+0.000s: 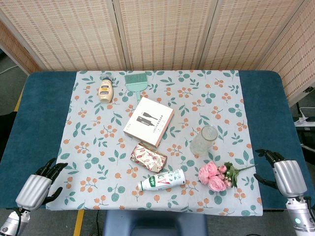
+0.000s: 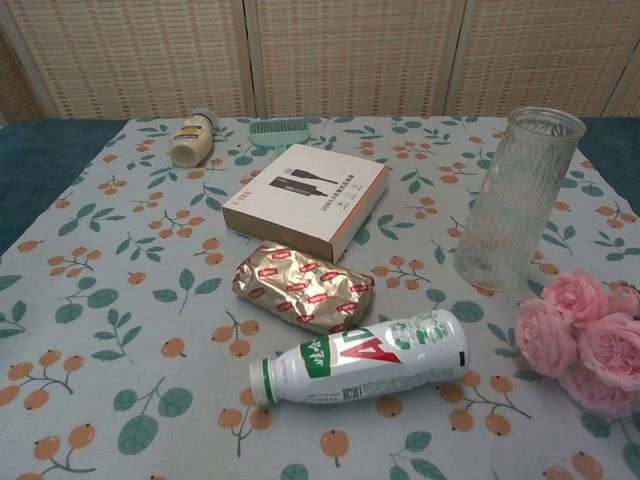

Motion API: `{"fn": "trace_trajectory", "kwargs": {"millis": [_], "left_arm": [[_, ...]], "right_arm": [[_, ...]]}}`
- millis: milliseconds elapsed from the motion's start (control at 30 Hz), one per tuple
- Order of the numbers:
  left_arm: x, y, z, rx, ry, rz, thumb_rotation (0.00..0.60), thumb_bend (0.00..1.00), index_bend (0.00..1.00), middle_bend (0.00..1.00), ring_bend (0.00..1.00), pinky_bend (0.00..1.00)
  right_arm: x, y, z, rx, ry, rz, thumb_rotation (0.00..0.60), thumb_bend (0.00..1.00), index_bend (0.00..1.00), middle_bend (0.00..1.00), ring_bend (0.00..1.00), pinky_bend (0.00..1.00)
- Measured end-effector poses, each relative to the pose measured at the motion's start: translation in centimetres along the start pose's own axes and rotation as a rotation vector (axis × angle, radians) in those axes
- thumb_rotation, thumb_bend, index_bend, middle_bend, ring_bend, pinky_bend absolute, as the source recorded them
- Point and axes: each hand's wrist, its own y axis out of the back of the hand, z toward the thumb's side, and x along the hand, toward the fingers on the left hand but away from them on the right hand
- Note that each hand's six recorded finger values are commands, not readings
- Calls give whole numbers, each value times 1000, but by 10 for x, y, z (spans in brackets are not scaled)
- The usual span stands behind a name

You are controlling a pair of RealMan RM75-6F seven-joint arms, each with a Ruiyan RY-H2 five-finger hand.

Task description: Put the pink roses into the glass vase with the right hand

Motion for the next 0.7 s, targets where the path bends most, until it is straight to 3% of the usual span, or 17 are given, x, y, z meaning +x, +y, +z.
{"fn": "trace_trajectory", "kwargs": {"millis": [200,267,333,433,567,700], "left_arm": [[0,0,0,-2,2,-1,600,352,115,178,56,282],[0,0,0,-7,2,-2,600,352,115,178,56,282],[1,0,-1,-11,2,-3,600,352,114,178,56,282],[1,-3,-3,-16,5,-13,600,353,114,178,56,282],[1,-3,-3,-21,4,-15,600,352,115,178,56,282],[0,1,-1,-12,2,0,600,352,114,178,56,282]], "right_arm": [[0,0,0,5,1,2,600,29,285,385,436,875],[-1,1,1,11,11,-5,600,29,284,470,528,918],[-1,3,2,25,31,-24,600,27,261,622,696,990],[0,1,3,50,62,-19,600,7,191,710,786,1000],[0,-16,3,79,68,81,600,0,91,744,820,1000],[-2,-46,2,112,65,250,600,0,39,762,838,1000]]}}
